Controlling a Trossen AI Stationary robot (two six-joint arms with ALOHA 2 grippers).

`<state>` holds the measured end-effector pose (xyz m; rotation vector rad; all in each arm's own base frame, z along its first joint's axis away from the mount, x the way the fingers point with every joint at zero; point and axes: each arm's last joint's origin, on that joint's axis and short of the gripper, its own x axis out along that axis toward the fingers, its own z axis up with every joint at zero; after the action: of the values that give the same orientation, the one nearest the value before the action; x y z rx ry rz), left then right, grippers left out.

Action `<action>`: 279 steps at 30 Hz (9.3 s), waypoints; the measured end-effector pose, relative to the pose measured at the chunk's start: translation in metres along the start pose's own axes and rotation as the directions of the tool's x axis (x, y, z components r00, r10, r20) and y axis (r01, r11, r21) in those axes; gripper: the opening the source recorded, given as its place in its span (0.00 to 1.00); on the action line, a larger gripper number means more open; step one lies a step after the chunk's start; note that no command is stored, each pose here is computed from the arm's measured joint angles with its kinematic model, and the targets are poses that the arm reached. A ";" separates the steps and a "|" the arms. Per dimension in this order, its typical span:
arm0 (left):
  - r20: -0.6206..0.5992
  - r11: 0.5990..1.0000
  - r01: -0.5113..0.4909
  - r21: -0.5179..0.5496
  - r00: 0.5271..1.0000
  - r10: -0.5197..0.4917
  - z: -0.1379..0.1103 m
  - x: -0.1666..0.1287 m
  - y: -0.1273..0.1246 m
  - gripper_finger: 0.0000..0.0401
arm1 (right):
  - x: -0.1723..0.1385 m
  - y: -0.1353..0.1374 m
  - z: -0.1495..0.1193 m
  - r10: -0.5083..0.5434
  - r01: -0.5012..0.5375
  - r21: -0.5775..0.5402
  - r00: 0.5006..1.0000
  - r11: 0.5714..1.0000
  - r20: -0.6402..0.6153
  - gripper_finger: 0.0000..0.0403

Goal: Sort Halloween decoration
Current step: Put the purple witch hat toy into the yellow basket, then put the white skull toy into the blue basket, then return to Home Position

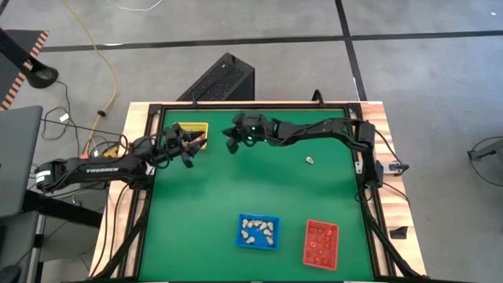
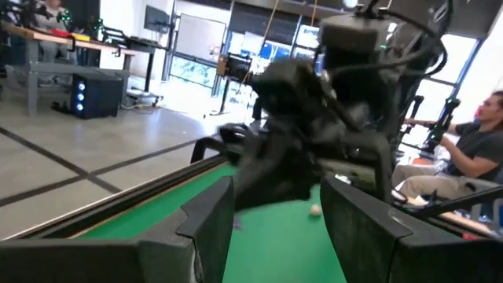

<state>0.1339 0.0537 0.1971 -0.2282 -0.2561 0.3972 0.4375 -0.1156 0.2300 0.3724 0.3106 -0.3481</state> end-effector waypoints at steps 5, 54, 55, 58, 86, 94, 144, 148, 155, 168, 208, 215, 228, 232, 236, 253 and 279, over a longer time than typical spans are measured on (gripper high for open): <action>0.038 1.000 0.029 -0.010 0.999 -0.029 0.007 -0.005 -0.002 0.45 | 0.037 0.000 0.008 0.129 -0.130 0.006 0.989 0.991 0.069 0.05; -0.086 0.983 0.183 0.008 0.980 -0.182 0.004 0.036 -0.046 0.45 | -0.215 0.114 0.091 -0.511 0.337 -0.467 0.800 0.817 -0.315 0.35; -0.131 0.981 0.191 0.021 0.974 -0.187 -0.001 0.048 -0.051 0.45 | -0.226 0.119 0.078 -0.519 0.354 -0.465 0.803 0.812 -0.295 0.35; -0.266 0.968 0.233 0.091 0.943 -0.202 -0.024 0.082 -0.064 0.45 | -0.253 0.122 0.031 -0.536 0.398 -0.434 0.802 0.808 -0.263 0.35; -0.786 0.712 0.667 0.219 0.553 -0.276 -0.118 0.397 -0.097 0.44 | -0.364 0.031 -0.120 -0.291 0.283 -0.134 0.956 0.950 -0.039 0.35; -0.766 0.732 0.636 0.246 0.590 -0.256 -0.134 0.400 -0.097 0.44 | -0.362 0.029 -0.121 -0.310 0.303 -0.099 0.948 0.948 -0.075 0.35; -0.124 0.961 0.178 0.211 0.980 -0.155 0.075 0.036 -0.029 0.44 | -0.209 -0.072 -0.163 -0.362 0.346 -0.137 0.752 0.928 -0.551 0.52; -0.065 0.954 0.193 0.229 0.981 -0.183 0.056 0.017 -0.023 0.44 | -0.210 -0.076 -0.164 -0.373 0.362 -0.138 0.730 0.922 -0.572 0.43; 0.117 0.959 0.160 0.234 0.974 -0.191 0.039 -0.013 -0.015 0.44 | -0.211 -0.072 -0.162 -0.329 0.325 -0.118 0.736 0.939 -0.592 0.27; 0.152 0.945 0.223 0.240 0.953 -0.264 0.045 -0.024 -0.018 0.44 | -0.203 0.046 -0.105 0.126 -0.173 -0.084 0.908 0.981 -0.399 0.29; 0.156 0.947 0.235 0.219 0.950 -0.271 0.046 -0.024 -0.018 0.44 | -0.163 0.190 -0.117 0.202 -0.394 -0.266 0.818 0.880 -0.539 0.42; 0.149 0.949 0.229 0.217 0.953 -0.264 0.045 -0.024 -0.018 0.44 | -0.190 0.168 -0.087 0.208 -0.424 -0.368 0.840 0.828 -0.501 0.39; 0.008 0.970 0.220 0.100 0.975 -0.222 0.030 -0.019 -0.015 0.44 | -0.236 0.052 -0.088 0.188 -0.292 -0.432 0.945 0.853 -0.266 0.35; -0.058 0.981 0.188 0.043 0.981 -0.186 0.021 -0.013 -0.014 0.44 | -0.250 0.019 -0.096 0.181 -0.219 -0.457 0.975 0.862 -0.125 0.34; -0.106 0.989 0.148 0.013 0.984 -0.146 0.012 -0.007 -0.017 0.44 | -0.261 -0.009 -0.106 0.189 -0.182 -0.424 0.982 0.887 -0.025 0.34; -0.031 0.955 0.284 0.089 0.959 -0.283 -0.011 -0.022 -0.032 0.44 | -0.279 -0.064 -0.162 0.152 -0.108 -0.219 0.968 0.970 0.198 0.34; -0.097 0.987 0.132 0.095 0.988 -0.123 -0.012 -0.054 -0.016 0.44 | -0.303 -0.084 -0.169 0.025 0.031 -0.196 0.960 0.980 0.279 0.34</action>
<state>0.0949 0.0148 0.1790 -0.1286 -0.1599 0.2713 0.0950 -0.0381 0.1628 0.1220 0.0658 -0.3645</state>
